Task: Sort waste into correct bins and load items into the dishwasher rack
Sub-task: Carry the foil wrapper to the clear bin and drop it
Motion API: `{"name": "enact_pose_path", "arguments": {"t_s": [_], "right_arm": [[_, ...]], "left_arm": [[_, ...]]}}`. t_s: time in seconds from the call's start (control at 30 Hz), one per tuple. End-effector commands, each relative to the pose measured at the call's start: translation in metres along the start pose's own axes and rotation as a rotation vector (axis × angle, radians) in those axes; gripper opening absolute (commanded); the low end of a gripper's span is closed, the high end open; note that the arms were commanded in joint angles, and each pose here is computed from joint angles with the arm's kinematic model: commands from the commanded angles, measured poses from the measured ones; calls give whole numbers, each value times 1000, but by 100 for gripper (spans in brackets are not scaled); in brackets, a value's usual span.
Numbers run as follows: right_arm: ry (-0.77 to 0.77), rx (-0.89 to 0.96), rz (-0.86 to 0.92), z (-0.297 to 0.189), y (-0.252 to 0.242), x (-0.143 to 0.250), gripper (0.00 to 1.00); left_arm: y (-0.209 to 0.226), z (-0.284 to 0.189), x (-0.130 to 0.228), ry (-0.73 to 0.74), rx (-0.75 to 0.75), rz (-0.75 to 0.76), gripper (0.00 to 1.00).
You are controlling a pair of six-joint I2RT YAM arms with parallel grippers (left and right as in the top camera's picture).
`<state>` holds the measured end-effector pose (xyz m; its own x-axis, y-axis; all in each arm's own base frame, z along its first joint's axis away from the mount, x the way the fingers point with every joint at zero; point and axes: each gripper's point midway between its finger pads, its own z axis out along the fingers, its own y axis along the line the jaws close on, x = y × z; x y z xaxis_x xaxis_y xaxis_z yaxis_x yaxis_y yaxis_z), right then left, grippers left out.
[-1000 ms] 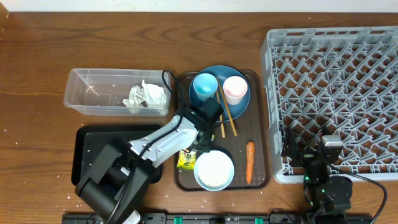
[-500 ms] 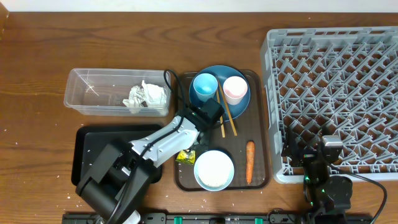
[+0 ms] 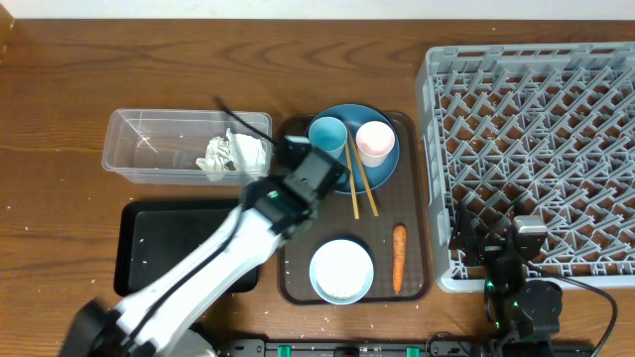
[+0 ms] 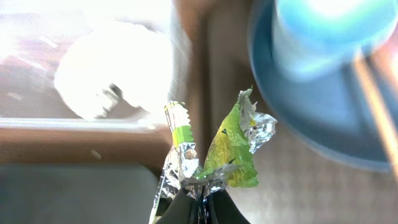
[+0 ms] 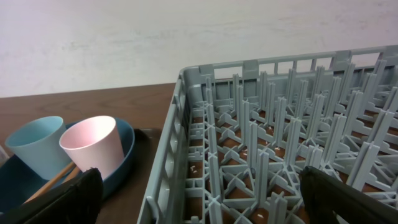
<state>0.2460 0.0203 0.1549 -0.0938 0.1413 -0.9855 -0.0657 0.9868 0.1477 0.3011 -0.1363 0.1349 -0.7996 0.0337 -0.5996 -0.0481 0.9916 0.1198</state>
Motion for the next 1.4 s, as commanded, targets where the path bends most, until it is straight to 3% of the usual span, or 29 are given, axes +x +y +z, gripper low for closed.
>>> {"name": "enact_pose_path", "arguments": {"t_s": [0.0, 0.13, 0.3, 0.43, 0.7, 0.9, 1.07, 1.37], "right_arm": [[7, -8, 10, 0, 2, 2, 99], [7, -8, 10, 0, 2, 2, 99], [7, -8, 10, 0, 2, 2, 99], [7, -8, 10, 0, 2, 2, 99], [7, -8, 10, 0, 2, 2, 99], [7, -8, 10, 0, 2, 2, 99], [7, -8, 10, 0, 2, 2, 99], [7, -8, 10, 0, 2, 2, 99]], "left_arm": [[41, -27, -45, -186, -121, -98, 6], [79, -39, -72, -291, -195, -229, 6], [107, -23, -80, -292, -260, -307, 6], [126, 0, -80, -255, -317, -349, 6], [136, 54, -68, -130, -283, -407, 6], [145, 71, -58, -81, -306, -414, 8], [145, 71, -58, -81, -307, -415, 36], [145, 71, -58, -81, -307, -414, 47]]}}
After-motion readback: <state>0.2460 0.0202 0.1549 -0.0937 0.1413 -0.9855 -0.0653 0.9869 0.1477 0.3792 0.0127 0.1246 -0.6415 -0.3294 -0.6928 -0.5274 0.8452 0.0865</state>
